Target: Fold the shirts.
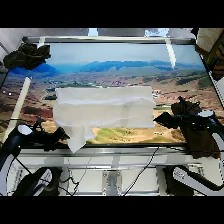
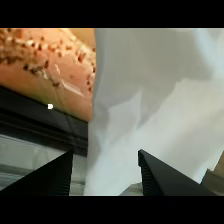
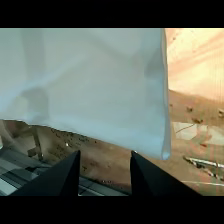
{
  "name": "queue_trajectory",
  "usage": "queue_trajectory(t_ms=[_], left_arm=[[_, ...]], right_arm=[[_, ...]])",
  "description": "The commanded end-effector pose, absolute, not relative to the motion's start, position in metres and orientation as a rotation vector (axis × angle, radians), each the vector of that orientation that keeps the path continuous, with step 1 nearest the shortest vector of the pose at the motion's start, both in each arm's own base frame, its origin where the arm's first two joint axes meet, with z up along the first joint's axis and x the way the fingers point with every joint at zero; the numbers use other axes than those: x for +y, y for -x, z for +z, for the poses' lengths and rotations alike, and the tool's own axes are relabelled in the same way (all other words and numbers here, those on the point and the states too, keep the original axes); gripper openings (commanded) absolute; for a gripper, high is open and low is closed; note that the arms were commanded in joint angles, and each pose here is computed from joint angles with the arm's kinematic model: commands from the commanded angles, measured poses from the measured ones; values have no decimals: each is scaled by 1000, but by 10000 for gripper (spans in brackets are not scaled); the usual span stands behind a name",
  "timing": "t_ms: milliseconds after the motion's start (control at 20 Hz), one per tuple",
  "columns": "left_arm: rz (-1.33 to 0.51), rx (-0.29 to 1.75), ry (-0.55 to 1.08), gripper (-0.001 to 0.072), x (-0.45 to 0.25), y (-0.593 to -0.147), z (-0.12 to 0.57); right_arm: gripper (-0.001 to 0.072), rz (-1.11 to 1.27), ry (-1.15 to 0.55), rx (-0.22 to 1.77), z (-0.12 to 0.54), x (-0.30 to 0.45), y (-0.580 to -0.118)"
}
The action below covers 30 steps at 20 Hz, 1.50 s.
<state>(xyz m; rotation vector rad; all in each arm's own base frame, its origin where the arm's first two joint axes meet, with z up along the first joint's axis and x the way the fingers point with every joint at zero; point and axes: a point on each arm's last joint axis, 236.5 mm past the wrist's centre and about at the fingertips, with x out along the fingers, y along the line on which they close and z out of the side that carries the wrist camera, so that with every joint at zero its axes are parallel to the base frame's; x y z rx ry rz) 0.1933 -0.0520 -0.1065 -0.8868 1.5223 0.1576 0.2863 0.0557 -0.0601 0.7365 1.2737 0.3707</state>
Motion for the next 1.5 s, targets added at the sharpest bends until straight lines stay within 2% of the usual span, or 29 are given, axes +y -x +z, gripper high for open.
queue_trajectory(t_ms=[0, 100, 150, 200, 250, 400, 600, 850, 1100, 1150, 1250, 1350, 1400, 1450], left_arm=[[172, 1516, 951, 406, -55, -206, -122], [175, 1512, 949, 404, -53, -208, -127], [180, 1499, 952, 360, -52, -211, -127], [185, 1481, 957, 207, -51, -215, -127], [191, 1458, 965, 7, -50, -220, -127], [163, 1388, 1034, 14, -56, -238, -119], [58, 1322, 1123, 14, -75, -256, -101], [41, 1317, 1127, 14, -77, -258, -99], [20, 1326, 1115, 14, -80, -255, -98], [19, 1326, 1114, 14, -80, -256, -98], [17, 1325, 1114, 14, -80, -256, -98], [17, 1324, 1116, 14, -80, -256, -98], [16, 1323, 1118, 13, -80, -256, -98], [15, 1319, 1129, 14, -81, -257, -96]], right_arm=[[377, 377, -751, 1264, -57, 58, -288], [376, 375, -760, 1262, -57, 58, -289], [375, 360, -776, 1270, -57, 58, -288], [375, 342, -796, 1281, -58, 57, -288], [375, 319, -822, 1294, -59, 57, -287], [373, 225, -899, 1336, -65, 54, -283], [373, 80, -847, 1414, -87, 31, -269], [373, 63, -899, 1480, -109, 46, -249], [371, 41, -914, 1418, -123, 53, -262], [347, 41, -924, 1399, -124, 52, -267], [186, 40, -954, 1358, -125, 53, -278], [114, 48, -965, 1319, -123, 53, -287], [33, 55, -965, 1308, -122, 53, -289], [35, 76, -965, 1299, -119, 56, -291]])
